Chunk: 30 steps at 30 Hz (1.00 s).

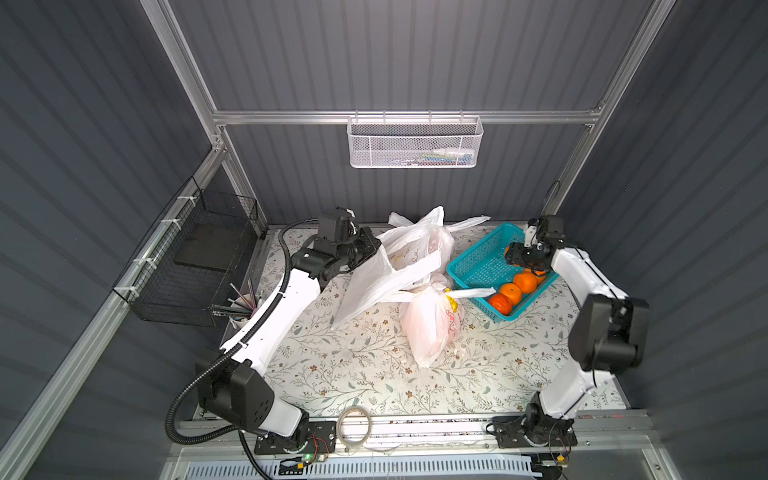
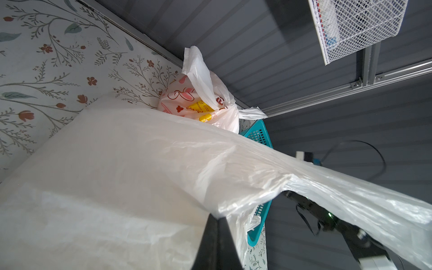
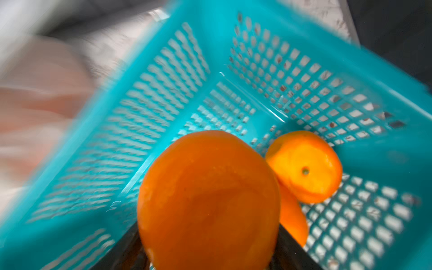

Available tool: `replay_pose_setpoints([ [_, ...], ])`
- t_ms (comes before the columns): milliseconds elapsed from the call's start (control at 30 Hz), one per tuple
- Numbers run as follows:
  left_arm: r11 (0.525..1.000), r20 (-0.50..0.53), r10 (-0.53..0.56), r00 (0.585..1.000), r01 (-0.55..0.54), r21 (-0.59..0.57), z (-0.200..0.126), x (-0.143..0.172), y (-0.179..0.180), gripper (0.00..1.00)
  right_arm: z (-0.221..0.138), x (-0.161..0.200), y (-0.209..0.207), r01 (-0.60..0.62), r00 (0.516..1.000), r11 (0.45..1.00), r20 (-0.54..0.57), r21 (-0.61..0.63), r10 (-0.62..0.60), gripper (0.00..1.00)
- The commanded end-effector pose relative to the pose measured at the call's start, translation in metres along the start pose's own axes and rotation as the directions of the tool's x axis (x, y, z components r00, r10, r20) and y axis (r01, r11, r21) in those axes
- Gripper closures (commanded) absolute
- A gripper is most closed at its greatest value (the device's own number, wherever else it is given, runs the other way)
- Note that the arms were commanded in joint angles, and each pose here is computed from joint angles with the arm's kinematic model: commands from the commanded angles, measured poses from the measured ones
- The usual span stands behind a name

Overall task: Place the oranges into plastic bags & tie knots
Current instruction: Pick up the orange from the basket, then place the orange in the plastic bag.

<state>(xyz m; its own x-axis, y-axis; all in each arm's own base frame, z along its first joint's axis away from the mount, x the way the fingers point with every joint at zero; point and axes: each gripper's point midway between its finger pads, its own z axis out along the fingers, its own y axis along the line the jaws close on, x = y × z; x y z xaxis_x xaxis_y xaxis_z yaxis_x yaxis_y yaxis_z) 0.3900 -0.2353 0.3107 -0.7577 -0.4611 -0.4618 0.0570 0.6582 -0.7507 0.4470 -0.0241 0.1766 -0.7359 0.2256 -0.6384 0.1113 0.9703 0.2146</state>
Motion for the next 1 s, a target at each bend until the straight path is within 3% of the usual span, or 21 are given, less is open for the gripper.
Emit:
replay_pose_setpoints([
  [0, 1.0, -0.016, 0.01, 1.0, -0.01, -0.001, 0.007, 0.005, 0.003, 1.0, -0.044, 0.009, 0.063, -0.068, 0.993, 0.948, 0.075, -0.312, 0.096, 0.32],
  [167, 1.0, -0.031, 0.011, 0.999, -0.011, 0.002, 0.012, 0.007, 0.004, 1.0, -0.107, 0.053, 0.14, -0.048, 0.996, 0.787, 0.031, -0.615, 0.085, 0.33],
  [333, 1.0, -0.039, 0.005, 0.999, -0.005, -0.009, 0.017, 0.01, 0.01, 1.0, -0.156, 0.078, 0.206, 0.043, 0.998, 0.657, 0.067, -0.753, 0.012, 0.33],
  [500, 1.0, -0.056, 0.005, 0.998, -0.004, 0.011, 0.019, 0.013, 0.007, 1.0, -0.181, 0.082, 0.255, 0.117, 0.993, 0.552, 0.112, -0.826, -0.044, 0.34],
  [867, 0.997, -0.077, 0.008, 0.997, -0.003, 0.074, 0.016, 0.015, -0.006, 1.0, -0.109, 0.065, 0.318, 0.12, 0.993, 0.613, 0.081, -0.781, -0.091, 0.33],
  [967, 0.998, -0.098, -0.002, 0.995, 0.008, 0.065, 0.02, 0.023, 0.003, 1.0, -0.089, 0.068, 0.327, 0.104, 0.993, 0.627, 0.047, -0.772, -0.107, 0.29],
])
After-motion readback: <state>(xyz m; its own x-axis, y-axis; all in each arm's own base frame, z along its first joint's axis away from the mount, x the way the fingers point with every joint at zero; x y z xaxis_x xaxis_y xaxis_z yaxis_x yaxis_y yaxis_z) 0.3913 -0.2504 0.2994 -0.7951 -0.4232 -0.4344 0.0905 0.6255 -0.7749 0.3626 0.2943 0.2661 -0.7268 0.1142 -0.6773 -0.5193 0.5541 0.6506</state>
